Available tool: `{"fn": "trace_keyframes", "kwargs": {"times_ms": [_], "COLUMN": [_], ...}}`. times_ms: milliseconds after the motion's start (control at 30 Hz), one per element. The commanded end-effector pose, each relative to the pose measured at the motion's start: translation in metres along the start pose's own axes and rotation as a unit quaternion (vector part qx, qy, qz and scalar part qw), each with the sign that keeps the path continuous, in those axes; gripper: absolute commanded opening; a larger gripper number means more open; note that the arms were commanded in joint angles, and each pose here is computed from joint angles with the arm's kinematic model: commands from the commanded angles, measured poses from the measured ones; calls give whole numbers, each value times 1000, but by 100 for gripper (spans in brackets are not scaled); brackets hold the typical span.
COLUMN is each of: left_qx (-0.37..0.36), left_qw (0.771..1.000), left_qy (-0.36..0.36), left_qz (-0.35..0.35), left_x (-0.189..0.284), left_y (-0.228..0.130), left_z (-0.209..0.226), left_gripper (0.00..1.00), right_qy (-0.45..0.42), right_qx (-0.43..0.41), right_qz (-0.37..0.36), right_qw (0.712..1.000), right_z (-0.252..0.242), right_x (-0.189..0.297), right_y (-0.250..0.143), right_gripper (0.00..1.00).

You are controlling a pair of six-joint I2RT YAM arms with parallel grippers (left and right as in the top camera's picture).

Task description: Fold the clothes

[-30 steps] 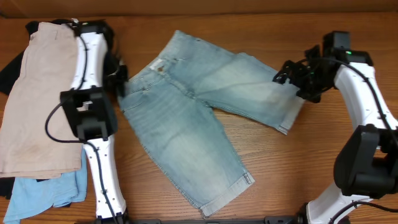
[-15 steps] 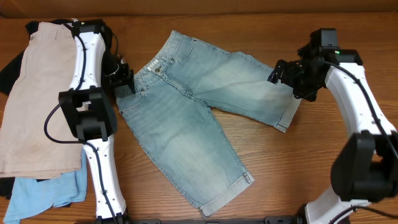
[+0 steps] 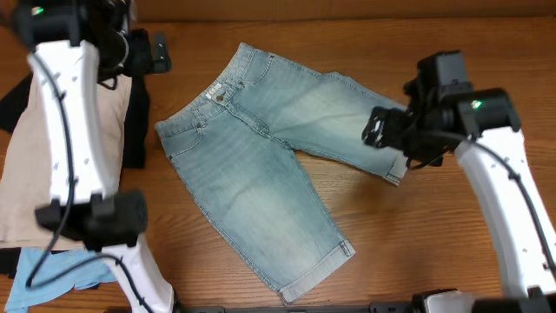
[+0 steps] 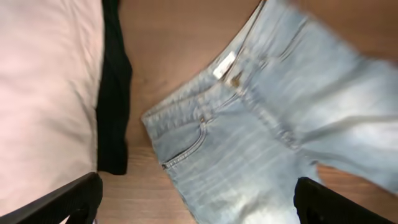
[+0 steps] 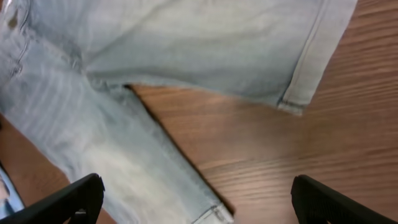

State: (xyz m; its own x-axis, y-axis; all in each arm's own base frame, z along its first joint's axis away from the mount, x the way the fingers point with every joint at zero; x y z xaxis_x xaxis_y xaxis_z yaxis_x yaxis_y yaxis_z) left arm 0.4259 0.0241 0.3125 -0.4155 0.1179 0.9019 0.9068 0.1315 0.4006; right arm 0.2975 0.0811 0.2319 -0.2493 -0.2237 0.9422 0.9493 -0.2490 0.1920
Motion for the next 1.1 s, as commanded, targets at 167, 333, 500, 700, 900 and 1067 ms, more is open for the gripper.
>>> {"fn": "trace_keyframes", "kwargs": {"times_ms": [167, 333, 500, 700, 900, 1067], "left_qx": [-34, -46, -47, -47, -48, -47], "left_qw": [994, 993, 993, 993, 993, 994], "left_qy": [-10, -9, -9, -9, -13, -13], "left_qz": [-106, -106, -104, -105, -103, -101], "left_x": [80, 81, 81, 81, 79, 78], "left_y": [-2, -3, -4, -3, -3, -3], "left_z": [-18, -18, -18, -18, -19, -19], "left_gripper": [100, 100, 100, 100, 100, 100], "right_qy": [-8, -7, -14, -5, 32, 24], "right_qx": [138, 192, 154, 132, 124, 112], "right_qz": [19, 53, 123, 157, 188, 196], "right_qw": [990, 980, 980, 979, 974, 974], "right_z": [31, 27, 10, 0, -3, -15], "right_x": [-51, -100, -124, -138, -152, -162], "right_y": [-61, -92, -124, -145, -166, -178], "right_gripper": [96, 76, 75, 75, 75, 75]}}
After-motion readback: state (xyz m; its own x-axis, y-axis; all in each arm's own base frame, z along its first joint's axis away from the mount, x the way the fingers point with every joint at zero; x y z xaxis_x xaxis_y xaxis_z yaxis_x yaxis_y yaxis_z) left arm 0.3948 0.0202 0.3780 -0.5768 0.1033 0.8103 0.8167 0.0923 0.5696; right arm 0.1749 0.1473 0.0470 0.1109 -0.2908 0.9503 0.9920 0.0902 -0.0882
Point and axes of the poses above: each gripper's point midway between its finger pads, its own x axis back along the fingers, its own z axis along the line the jaws close on, y = z × x, the point moved 3 cm from there along x, back along the fingers, and after that the axes turned 1 degree about -x, right-handed, at the moved point
